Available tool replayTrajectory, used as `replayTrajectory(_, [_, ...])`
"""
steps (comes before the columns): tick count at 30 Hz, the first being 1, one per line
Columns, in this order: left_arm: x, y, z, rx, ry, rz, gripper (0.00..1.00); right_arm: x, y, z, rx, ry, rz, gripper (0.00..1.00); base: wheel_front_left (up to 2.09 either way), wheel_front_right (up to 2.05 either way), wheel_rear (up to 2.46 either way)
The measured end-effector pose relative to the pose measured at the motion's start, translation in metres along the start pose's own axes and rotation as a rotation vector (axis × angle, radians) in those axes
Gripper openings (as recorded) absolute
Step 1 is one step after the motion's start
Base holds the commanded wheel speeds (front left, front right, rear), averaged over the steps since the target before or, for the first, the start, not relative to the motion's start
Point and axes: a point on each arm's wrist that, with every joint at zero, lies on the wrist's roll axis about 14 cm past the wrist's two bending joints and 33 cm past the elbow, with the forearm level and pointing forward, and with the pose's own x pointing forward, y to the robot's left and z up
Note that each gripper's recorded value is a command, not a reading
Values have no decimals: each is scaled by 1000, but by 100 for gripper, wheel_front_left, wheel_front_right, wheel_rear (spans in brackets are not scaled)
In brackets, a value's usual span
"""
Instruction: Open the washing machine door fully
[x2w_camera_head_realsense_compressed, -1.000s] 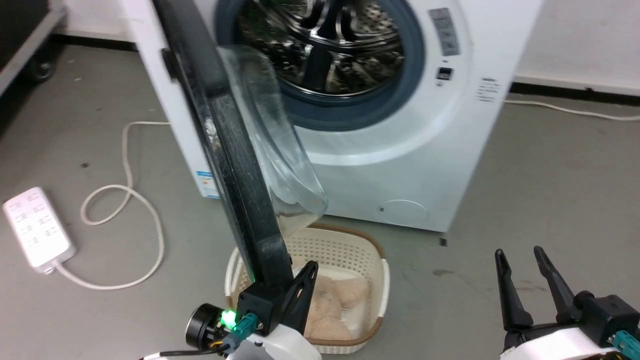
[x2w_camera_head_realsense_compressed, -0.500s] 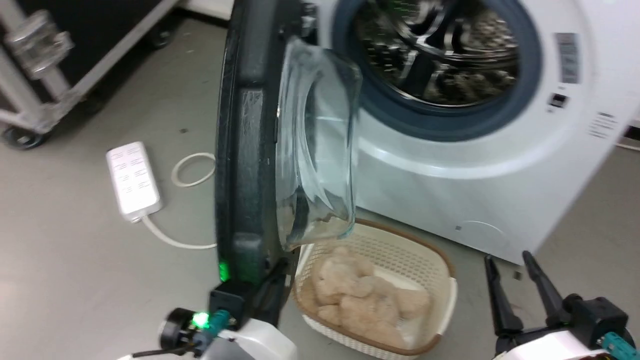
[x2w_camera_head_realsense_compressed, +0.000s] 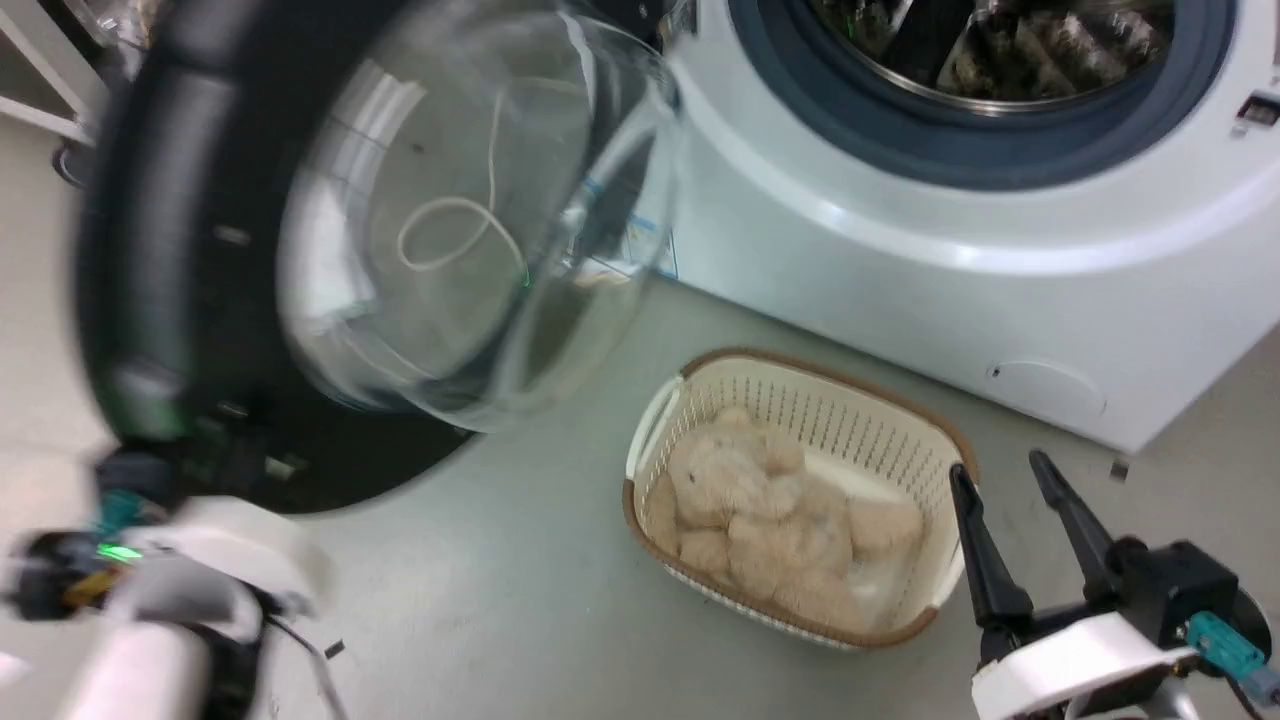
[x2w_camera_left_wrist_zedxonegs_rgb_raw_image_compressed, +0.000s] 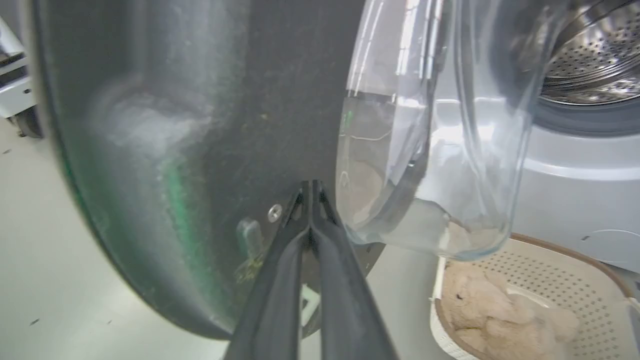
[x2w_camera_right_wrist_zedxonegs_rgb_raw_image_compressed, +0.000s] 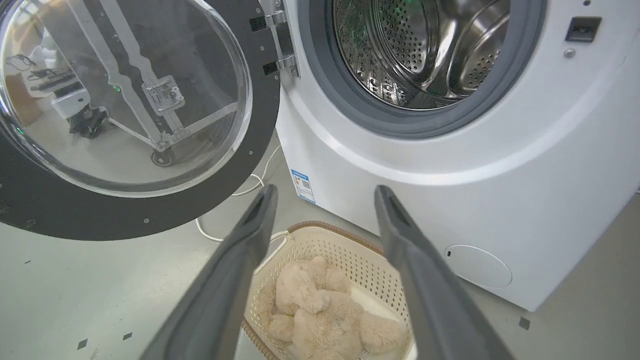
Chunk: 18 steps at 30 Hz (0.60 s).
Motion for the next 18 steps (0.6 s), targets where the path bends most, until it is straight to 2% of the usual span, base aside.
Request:
replayTrajectory(7, [47,58,17,94,16,99,0,12,-25,-14,3,35,-31,100,0,0,0])
replayTrajectory(13, [75,86,8,102,68,167,0,13,-45,-29,3,68,-65,100,0,0,0])
replayTrajectory(18, [85,99,6,89,46,196,0,8,-57,-26,-6,55,-100,100,0,0,0])
